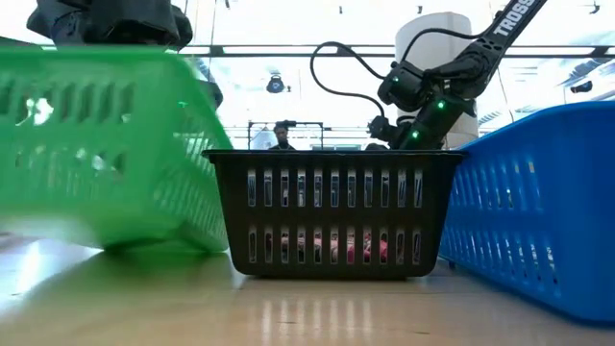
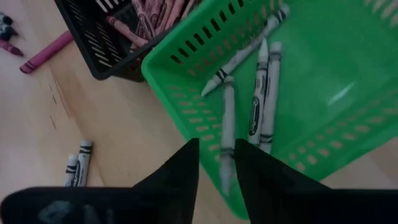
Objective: Sort crayons
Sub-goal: Put the red crayon into the right blue bin
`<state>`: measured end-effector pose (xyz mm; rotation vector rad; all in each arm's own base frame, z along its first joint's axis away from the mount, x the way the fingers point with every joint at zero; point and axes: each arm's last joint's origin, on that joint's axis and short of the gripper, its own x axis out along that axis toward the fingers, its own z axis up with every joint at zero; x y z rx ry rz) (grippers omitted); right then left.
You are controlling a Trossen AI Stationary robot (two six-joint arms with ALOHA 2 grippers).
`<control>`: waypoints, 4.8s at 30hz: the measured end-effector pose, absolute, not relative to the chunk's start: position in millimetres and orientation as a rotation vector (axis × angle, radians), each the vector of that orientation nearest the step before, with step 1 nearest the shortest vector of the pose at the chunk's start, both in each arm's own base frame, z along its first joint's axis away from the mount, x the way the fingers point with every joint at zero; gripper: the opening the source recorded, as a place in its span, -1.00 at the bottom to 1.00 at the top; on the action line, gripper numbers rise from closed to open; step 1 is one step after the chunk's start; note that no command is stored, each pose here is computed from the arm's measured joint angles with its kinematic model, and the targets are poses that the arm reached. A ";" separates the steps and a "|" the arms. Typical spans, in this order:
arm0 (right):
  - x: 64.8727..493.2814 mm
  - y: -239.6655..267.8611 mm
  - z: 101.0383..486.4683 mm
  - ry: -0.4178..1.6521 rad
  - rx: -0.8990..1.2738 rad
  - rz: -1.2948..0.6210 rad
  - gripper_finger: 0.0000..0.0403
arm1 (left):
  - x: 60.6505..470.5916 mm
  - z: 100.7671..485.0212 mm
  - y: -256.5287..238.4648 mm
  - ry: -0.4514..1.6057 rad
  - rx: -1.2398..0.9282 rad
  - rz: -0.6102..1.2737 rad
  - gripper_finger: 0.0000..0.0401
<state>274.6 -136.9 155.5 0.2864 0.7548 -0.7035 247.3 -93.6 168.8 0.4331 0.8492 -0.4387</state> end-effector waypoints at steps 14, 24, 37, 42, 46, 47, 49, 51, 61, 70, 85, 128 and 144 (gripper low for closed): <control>276.8 -133.3 155.7 0.755 0.283 -0.667 -0.42 | 252.9 186.5 -93.0 0.892 0.469 -0.379 -0.34; 278.4 -131.4 156.7 0.766 0.266 -0.638 -0.42 | 248.8 201.3 -91.3 0.976 0.555 -0.271 -0.34; 279.0 -146.6 160.1 0.845 0.316 -0.680 -0.43 | 214.6 220.0 -77.2 0.770 0.516 -0.228 -0.46; 303.6 -155.7 164.9 1.003 0.260 -0.702 -0.44 | 201.0 226.3 -70.7 0.659 0.476 -0.208 -0.48; 316.3 -168.3 172.1 1.048 0.262 -0.707 -0.44 | 193.5 220.5 -67.9 0.587 0.417 -0.188 -0.48; 317.6 -172.2 172.5 1.060 0.272 -0.706 -0.44 | 192.0 218.9 -67.3 0.575 0.401 -0.182 -0.48; 317.0 -178.5 172.5 1.102 0.288 -0.705 -0.44 | 192.4 216.6 -67.8 0.529 0.371 -0.175 -0.48; 319.4 -186.0 170.5 1.100 0.294 -0.700 -0.44 | 189.0 210.2 -66.5 0.530 0.368 -0.174 -0.48; 311.6 -209.7 156.4 1.180 0.353 -0.710 -0.44 | 185.2 196.4 -64.8 0.509 0.321 -0.160 -0.48; 302.5 -217.9 145.6 1.237 0.426 -0.663 -0.44 | 185.1 196.1 -64.8 0.510 0.314 -0.158 -0.48; 320.0 -194.2 145.4 1.220 0.417 -0.501 -0.57 | 184.9 195.7 -64.7 0.515 0.315 -0.159 -0.48; 383.8 -114.0 194.6 1.125 0.271 -0.332 -0.84 | 183.8 193.9 -64.5 0.539 0.285 -0.151 -0.48; 411.0 -43.4 222.5 1.048 0.225 -0.199 -0.84 | 183.9 193.9 -64.5 0.539 0.278 -0.149 -0.48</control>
